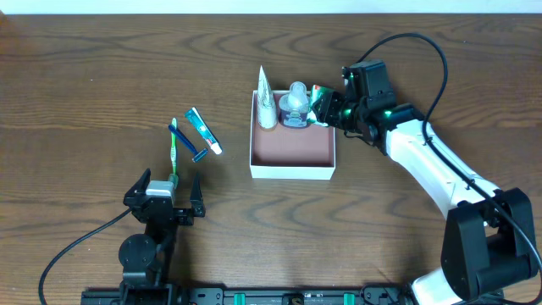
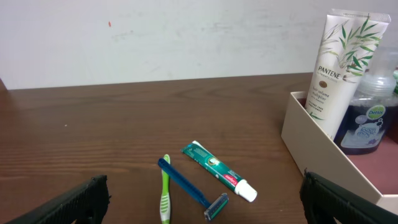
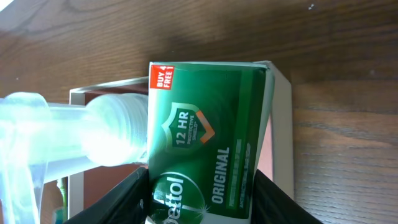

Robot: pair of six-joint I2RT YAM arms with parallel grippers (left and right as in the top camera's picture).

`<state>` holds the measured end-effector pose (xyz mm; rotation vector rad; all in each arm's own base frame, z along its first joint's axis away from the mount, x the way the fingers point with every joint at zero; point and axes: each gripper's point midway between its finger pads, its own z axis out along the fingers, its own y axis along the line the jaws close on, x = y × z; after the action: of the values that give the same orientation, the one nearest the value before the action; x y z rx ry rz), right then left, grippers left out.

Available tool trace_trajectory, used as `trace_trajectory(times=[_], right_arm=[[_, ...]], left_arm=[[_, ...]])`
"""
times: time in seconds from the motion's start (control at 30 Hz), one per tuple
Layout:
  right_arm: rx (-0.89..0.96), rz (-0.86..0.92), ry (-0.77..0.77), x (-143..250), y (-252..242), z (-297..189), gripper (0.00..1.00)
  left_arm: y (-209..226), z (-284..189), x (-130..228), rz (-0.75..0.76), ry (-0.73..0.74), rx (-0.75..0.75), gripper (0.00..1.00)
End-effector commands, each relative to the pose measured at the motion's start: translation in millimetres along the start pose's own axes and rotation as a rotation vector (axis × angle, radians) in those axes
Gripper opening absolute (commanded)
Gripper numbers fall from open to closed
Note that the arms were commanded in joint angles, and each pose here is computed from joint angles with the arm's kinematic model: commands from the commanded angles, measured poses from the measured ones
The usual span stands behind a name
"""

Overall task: Pack container
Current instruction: 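Carry the Dettol soap box into the box and lower it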

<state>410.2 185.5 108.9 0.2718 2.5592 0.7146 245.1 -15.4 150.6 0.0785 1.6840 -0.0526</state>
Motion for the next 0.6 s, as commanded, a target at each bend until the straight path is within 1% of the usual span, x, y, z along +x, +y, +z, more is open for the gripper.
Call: trace_trajectory(times=[0.0, 0.2, 0.27, 0.37, 0.43, 0.57], right_arm=[[-0.003, -0.001, 0.009, 3.3, 5.7, 8.0, 0.48], [-0.013, -0.006, -0.002, 1.0, 8.4, 8.5, 0.51], [-0.013, -0.007, -0.002, 0.8, 8.5, 8.5, 0.57], [-0.013, -0.007, -0.002, 0.8, 8.5, 8.5, 0.73], [-0.013, -0.007, -0.002, 0.8, 8.3, 8.5, 0.78], [-0.014, -0.012, -0.002, 0.7, 8.5, 8.4, 0.80]], left_arm=[[-0.9, 1.0, 16.4, -0.005, 0.052, 0.007, 0.98], [-0.9, 1.0, 16.4, -0.005, 0.052, 0.007, 0.98], [-0.9, 1.0, 16.4, -0.005, 0.052, 0.007, 0.98], [-0.9, 1.0, 16.4, -0.005, 0.052, 0.007, 0.98], [-0.9, 1.0, 16.4, -0.005, 0.052, 0.007, 0.98], [-0.9, 1.0, 16.4, -0.005, 0.052, 0.007, 0.98]])
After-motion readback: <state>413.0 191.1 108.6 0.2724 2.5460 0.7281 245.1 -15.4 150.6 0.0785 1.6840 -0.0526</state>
